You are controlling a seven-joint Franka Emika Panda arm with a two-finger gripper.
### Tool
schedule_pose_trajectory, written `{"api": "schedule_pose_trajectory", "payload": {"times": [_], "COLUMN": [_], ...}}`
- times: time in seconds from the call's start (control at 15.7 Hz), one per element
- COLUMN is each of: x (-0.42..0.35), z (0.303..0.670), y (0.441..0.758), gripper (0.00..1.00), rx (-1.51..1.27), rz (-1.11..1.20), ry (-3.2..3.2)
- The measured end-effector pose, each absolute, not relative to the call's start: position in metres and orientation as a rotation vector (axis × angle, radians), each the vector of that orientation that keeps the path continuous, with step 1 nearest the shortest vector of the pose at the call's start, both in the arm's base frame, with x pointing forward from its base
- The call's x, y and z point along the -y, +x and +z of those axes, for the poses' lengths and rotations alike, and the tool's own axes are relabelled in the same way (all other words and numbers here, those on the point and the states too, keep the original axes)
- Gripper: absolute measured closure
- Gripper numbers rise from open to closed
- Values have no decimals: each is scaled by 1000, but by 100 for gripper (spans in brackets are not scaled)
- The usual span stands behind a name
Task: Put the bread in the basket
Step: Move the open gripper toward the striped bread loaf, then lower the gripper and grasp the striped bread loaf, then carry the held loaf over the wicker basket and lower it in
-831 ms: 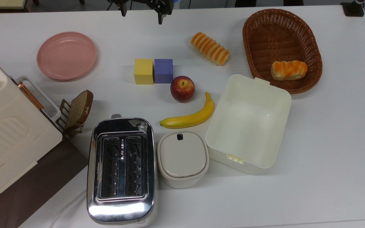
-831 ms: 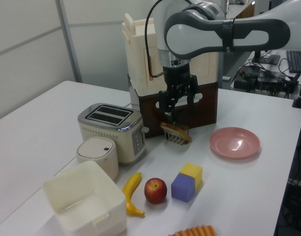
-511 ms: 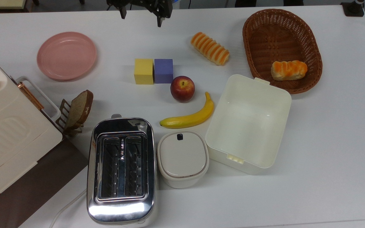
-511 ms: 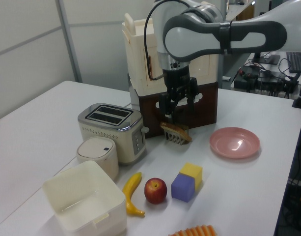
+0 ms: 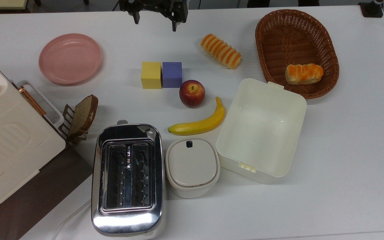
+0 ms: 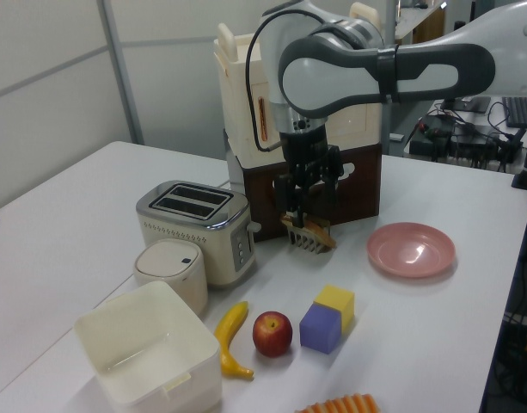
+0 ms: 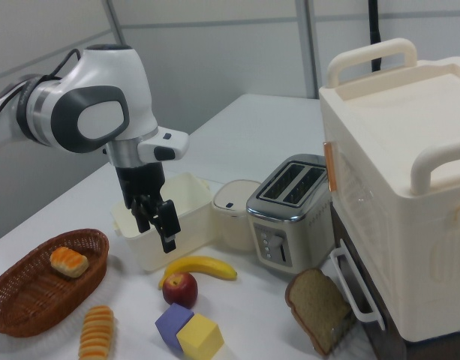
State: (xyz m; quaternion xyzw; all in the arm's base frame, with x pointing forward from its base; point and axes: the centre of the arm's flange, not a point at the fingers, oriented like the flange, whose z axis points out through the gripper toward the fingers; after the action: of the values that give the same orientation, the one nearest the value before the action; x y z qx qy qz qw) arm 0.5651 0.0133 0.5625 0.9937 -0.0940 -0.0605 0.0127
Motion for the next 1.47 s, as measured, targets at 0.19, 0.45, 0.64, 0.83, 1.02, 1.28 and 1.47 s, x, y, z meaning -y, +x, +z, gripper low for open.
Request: {"api": "schedule_pose_trajectory", "payload": {"times": [0.19, 0.45, 0.64, 0.83, 1.02, 1.28, 1.47], "x": [-33, -74, -100, -112, -120, -154, -189], "z": [540, 494, 469, 457, 446, 417, 380], "y": [560, 545, 533, 526, 519, 503, 488], "gripper": [0, 0, 0, 0, 0, 0, 0], "rx": [124, -145, -382, -592, -753, -900, -1006], "rz": [-272, -426, -512, -556, -600, -614, -622], "ry": [3103, 3078, 3048, 3018, 2986, 2919, 2841]}}
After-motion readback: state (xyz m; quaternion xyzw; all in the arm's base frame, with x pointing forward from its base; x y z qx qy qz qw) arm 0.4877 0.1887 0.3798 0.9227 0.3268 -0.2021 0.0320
